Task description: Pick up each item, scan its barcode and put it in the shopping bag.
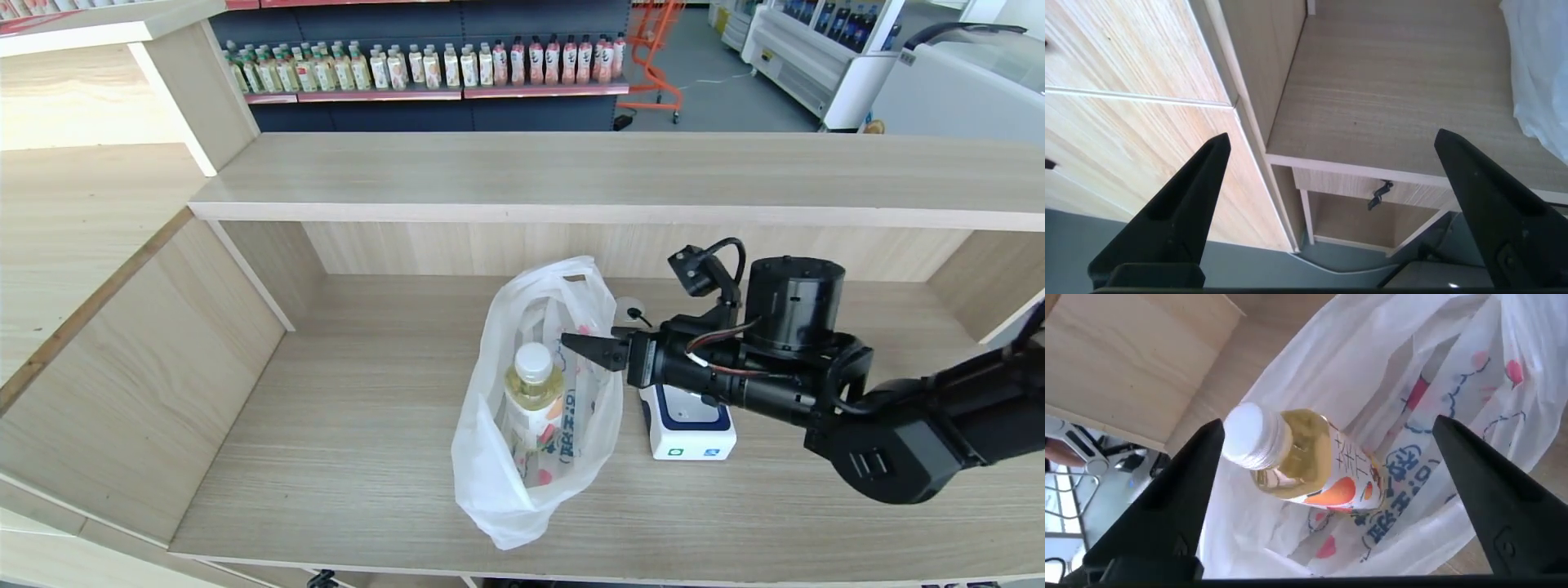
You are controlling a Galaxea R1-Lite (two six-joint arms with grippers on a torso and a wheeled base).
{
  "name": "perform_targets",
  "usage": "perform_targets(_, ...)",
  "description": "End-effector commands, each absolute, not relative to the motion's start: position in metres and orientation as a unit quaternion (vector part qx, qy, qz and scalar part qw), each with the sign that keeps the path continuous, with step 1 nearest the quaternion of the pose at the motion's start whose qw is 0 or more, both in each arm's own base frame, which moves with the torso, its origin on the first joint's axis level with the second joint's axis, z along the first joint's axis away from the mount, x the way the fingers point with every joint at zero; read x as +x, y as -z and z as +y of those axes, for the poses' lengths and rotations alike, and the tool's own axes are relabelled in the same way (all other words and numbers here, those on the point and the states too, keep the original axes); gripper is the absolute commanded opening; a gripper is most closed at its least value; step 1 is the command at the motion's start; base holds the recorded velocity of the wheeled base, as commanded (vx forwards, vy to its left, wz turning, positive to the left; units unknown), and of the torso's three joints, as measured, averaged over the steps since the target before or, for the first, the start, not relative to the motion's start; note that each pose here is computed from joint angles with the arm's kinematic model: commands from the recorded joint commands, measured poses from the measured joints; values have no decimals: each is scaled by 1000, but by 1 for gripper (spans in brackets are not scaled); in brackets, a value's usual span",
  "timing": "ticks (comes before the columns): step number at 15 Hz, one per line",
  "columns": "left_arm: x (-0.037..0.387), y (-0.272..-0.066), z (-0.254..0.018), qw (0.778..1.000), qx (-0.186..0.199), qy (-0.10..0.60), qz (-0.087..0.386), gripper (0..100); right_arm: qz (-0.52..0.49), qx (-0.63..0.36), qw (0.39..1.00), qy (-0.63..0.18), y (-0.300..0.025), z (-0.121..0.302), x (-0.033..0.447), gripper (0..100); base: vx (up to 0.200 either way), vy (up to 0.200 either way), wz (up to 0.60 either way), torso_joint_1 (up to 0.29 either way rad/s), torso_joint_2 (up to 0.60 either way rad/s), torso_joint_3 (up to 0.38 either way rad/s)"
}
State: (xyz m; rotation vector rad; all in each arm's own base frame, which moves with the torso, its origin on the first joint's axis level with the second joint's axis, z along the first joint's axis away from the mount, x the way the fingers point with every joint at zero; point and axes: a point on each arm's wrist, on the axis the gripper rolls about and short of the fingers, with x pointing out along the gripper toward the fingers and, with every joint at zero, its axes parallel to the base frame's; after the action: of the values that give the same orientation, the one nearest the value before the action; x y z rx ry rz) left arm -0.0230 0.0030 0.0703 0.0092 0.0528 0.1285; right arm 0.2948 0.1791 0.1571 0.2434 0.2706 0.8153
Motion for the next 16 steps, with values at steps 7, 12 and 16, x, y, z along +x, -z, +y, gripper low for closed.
perform_targets(7,-23,-70,3,998,5,-64,26,100,107,140,936,-304,-210,89,247,100,0,0,0,0,0,0)
perform_targets(12,-23,-70,3,998,3,-64,27,100,114,141,940,-288,-204,78,236,100,-80,0,0,2,3,1)
perform_targets(16,-23,-70,3,998,5,-64,26,100,112,143,944,-275,-205,72,237,100,-200,0,0,-5,4,4)
